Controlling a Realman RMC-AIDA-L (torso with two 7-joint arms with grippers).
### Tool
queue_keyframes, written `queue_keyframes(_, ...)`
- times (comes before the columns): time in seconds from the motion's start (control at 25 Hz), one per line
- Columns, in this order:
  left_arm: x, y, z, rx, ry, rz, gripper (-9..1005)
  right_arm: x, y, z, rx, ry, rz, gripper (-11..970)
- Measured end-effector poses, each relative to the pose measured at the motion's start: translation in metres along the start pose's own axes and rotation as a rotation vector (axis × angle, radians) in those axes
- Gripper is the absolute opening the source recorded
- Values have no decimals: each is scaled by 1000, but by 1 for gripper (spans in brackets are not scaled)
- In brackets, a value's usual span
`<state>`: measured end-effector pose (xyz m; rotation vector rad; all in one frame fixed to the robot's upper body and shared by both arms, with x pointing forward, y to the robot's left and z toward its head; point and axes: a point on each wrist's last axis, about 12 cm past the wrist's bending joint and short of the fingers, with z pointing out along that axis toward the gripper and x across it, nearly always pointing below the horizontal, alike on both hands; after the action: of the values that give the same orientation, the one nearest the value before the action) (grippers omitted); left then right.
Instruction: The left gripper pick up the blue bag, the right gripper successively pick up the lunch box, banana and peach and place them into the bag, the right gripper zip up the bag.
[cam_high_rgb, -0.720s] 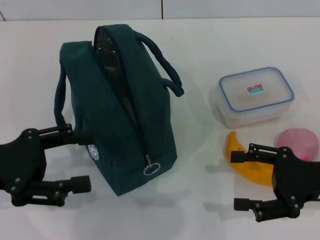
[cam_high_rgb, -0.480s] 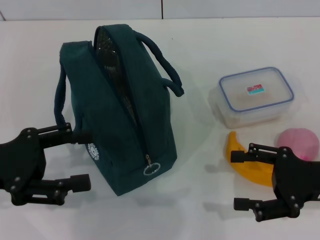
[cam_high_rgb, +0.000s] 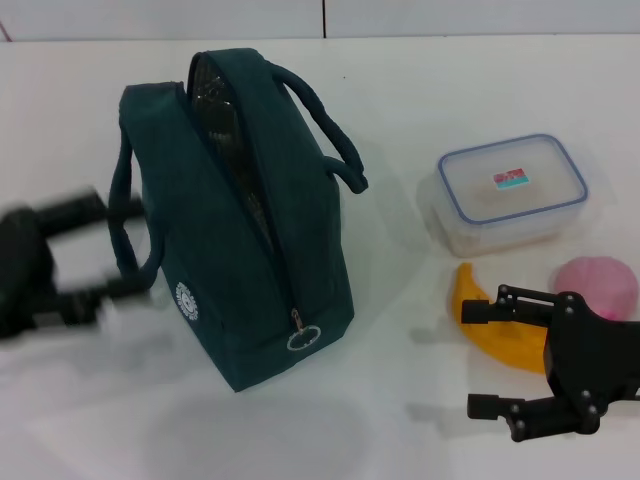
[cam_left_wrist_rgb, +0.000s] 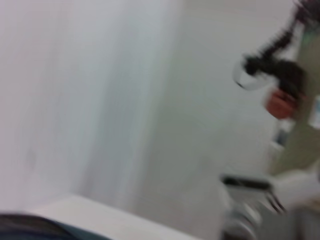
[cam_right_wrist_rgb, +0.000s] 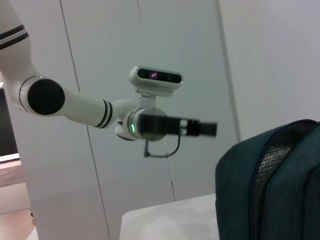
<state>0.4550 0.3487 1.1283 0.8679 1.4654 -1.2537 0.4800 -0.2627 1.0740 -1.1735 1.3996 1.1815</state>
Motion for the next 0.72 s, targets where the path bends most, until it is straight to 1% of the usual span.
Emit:
queue_keyframes(0.08,-10,5,-10,-80,-68,-17,878,0,-1,0,1,-1,-1,871)
queue_keyframes(0.16,-22,13,-22,-172,-134,-56,877,-1,-1,0,4,-1,-3,871)
queue_keyframes(0.2,-29,19,-28,-227,-164,-92,877,-1,-2,0,6,-1,-4,871)
queue_keyframes(0.32,-47,36,-40,-334,-194,-170,877,0,-1,-1,13,-2,-4,871)
queue_keyframes(0.44,-66,50,-41,-386,-144,-236,877,1,-1,-2,24,3,-4,871)
queue_keyframes(0.56,-85,63,-38,-431,-64,-351,876,2,-3,-2,39,11,-4,871)
queue_keyframes(0.64,-96,70,-33,-454,-2,-460,876,2,-4,-1,45,15,-6,871)
queue_keyframes(0.72,-107,75,-21,-478,94,-560,876,2,-5,-1,51,18,-7,871)
